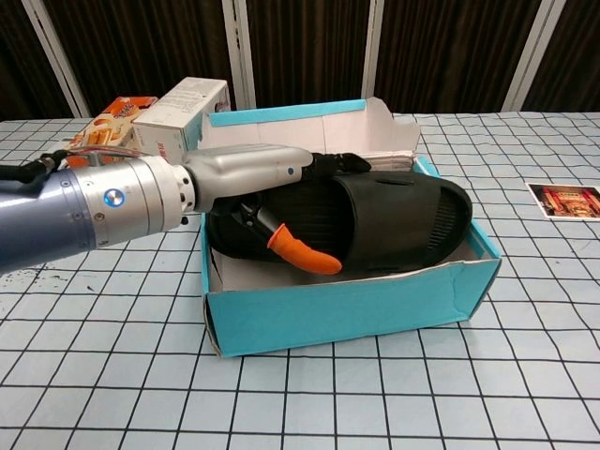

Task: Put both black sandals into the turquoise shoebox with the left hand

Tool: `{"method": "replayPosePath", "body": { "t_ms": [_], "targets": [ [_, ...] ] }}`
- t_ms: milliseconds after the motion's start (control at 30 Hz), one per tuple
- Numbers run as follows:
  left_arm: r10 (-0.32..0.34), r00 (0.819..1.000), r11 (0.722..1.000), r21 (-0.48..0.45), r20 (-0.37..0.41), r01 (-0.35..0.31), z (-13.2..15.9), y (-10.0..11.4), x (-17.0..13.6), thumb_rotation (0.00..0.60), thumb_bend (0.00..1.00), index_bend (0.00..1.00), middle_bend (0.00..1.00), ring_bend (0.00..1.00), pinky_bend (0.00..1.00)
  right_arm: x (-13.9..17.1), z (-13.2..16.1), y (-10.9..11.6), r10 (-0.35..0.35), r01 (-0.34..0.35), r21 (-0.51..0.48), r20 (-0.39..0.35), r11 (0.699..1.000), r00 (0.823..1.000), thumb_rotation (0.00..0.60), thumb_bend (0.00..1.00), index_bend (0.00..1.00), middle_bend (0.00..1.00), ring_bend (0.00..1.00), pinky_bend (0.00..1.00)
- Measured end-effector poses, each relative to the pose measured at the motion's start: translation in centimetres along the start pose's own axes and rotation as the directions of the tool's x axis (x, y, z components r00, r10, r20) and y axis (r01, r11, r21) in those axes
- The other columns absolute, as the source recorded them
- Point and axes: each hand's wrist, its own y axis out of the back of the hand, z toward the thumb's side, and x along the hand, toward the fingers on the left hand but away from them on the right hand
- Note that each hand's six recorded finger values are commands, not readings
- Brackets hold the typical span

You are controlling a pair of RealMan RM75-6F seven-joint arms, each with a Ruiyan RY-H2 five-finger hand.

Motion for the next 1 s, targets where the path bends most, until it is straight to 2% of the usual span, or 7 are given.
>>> {"method": "replayPosePath", "body": {
  "t_ms": [333,467,733,1000],
  "targets": [
    [0.001,1.000,0.999,0.045,0.018,-0.001,-0.1,-1.2,-0.1,0.195,0.13,0.00,0.00,0.00,0.00,0.0,0.3,-0.2,0.006,-0.006,0.003,-0.007,1.000,1.000,0.600,0.23,0.16,0.17,0.21,0.23],
    [-0.012,0.999,0.995,0.103,0.030,0.009,0.0,-1.8,-0.1,0.193,0.13,0.00,0.00,0.00,0.00,0.0,0.2,-0.1,0.005,-0.005,0.003,-0.007,1.000,1.000,0.600,0.23,0.16,0.17,0.21,0.23],
    [-0.078,0.997,0.983,0.171,0.013,0.075,-0.6,-3.7,-0.4,0.189,0.13,0.00,0.00,0.00,0.00,0.0,0.3,0.0,-0.001,0.001,-0.002,-0.012,1.000,1.000,0.600,0.23,0.16,0.17,0.21,0.23],
    [-0.074,0.997,0.967,0.245,0.024,0.066,-0.2,-4.0,-0.1,0.185,0.13,0.00,0.00,0.00,0.00,0.0,0.3,0.0,-0.004,0.004,-0.003,-0.015,1.000,1.000,0.600,0.23,0.16,0.17,0.21,0.23]
  ]
}}
